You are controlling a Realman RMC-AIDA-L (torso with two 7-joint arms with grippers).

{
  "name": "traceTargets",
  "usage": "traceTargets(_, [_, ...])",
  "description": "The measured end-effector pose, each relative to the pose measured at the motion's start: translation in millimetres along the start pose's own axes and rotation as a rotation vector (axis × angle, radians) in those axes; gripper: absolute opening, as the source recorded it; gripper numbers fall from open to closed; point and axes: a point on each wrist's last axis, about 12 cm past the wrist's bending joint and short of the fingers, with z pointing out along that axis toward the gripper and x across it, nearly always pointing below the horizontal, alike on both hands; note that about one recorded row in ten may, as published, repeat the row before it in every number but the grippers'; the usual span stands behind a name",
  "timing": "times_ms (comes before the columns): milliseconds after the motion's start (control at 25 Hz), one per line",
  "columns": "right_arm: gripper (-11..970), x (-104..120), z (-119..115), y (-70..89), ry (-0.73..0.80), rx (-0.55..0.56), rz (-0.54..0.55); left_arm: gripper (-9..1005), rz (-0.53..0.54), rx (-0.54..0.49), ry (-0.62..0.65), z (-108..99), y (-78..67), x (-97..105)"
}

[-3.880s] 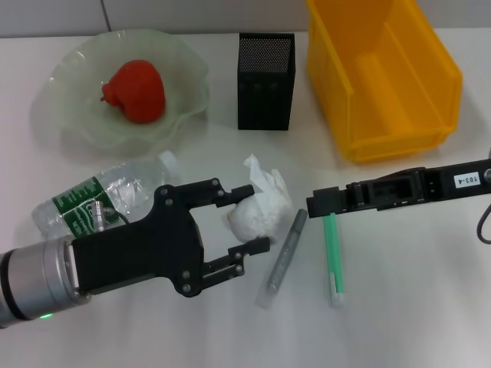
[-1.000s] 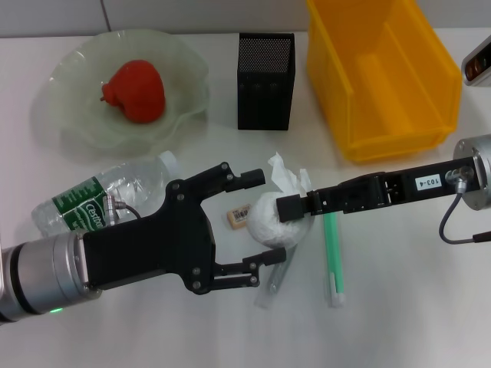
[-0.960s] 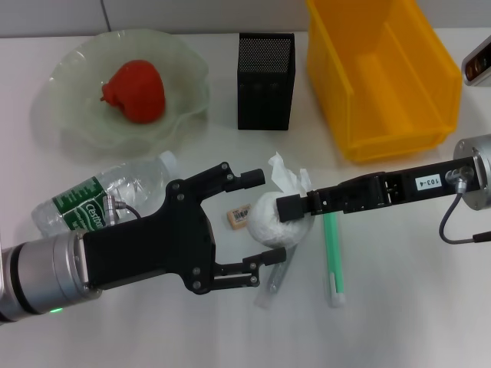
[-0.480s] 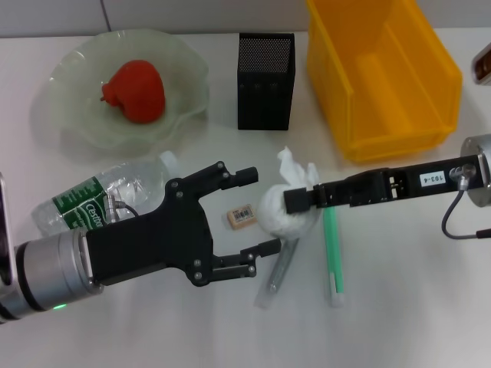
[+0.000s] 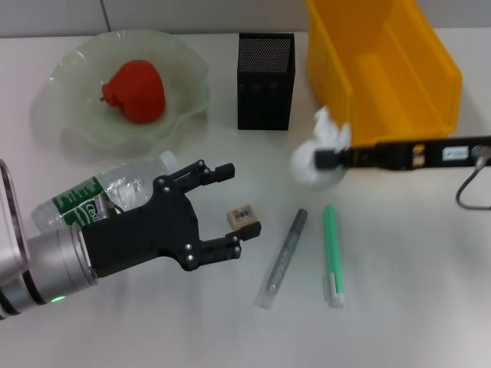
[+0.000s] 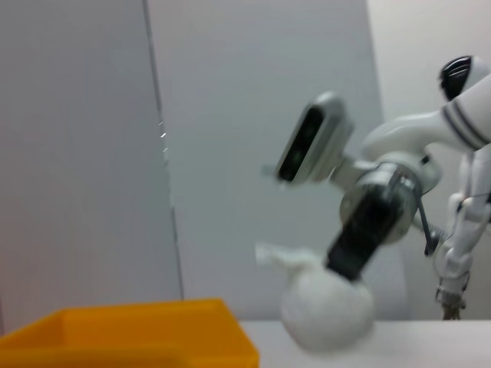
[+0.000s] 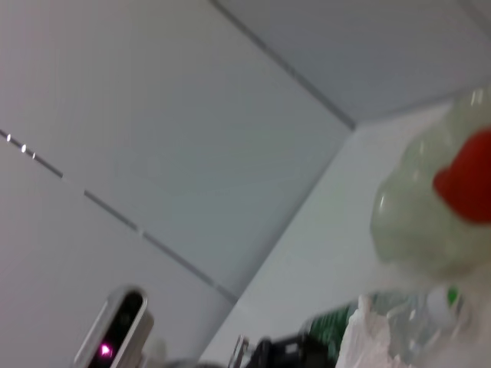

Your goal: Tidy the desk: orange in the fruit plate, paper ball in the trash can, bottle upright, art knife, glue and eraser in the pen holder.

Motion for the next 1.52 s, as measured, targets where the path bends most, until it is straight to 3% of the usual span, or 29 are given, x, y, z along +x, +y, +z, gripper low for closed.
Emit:
traceTargets(360, [464, 8.2, -42.2, -1.1, -0.332, 0.062, -0.187, 818, -0.036, -0.024, 0.019, -0.6, 3.1, 1.9])
traceTargets(400, [465, 12.0, -51.5, -2.0, -0.422, 0.105, -0.232, 818, -0.039, -0.026, 0.018, -0.5, 3.7, 1.7])
traceTargets(560, [464, 17.1, -61.2, -5.7, -0.522, 0.201, -0.307, 818, -0.044, -0.036, 0.021, -0.7, 5.0, 2.0])
traceTargets(600, [464, 17.8, -64.8, -9.8, -0.559, 0.276, -0.365, 818, -0.047, -0.044, 0.025, -1.0, 5.8, 2.6])
traceTargets(800, [464, 8.2, -62.8, -23.2, -0.56, 0.421, -0.437, 819, -0.081, -0.077, 0.028, -2.3, 8.8, 3.4])
traceTargets(1240, [465, -16.4, -47.4, -34.1, -0.516, 0.522, -0.538, 818, -0.133, -0.104, 0.022, -4.3, 9.7, 4.2])
traceTargets(1520, [485, -41.8, -23.1, -44.8, -0.428, 0.601, -0.568, 819, -0.145, -0.11, 0.014, -3.4, 10.8, 3.3])
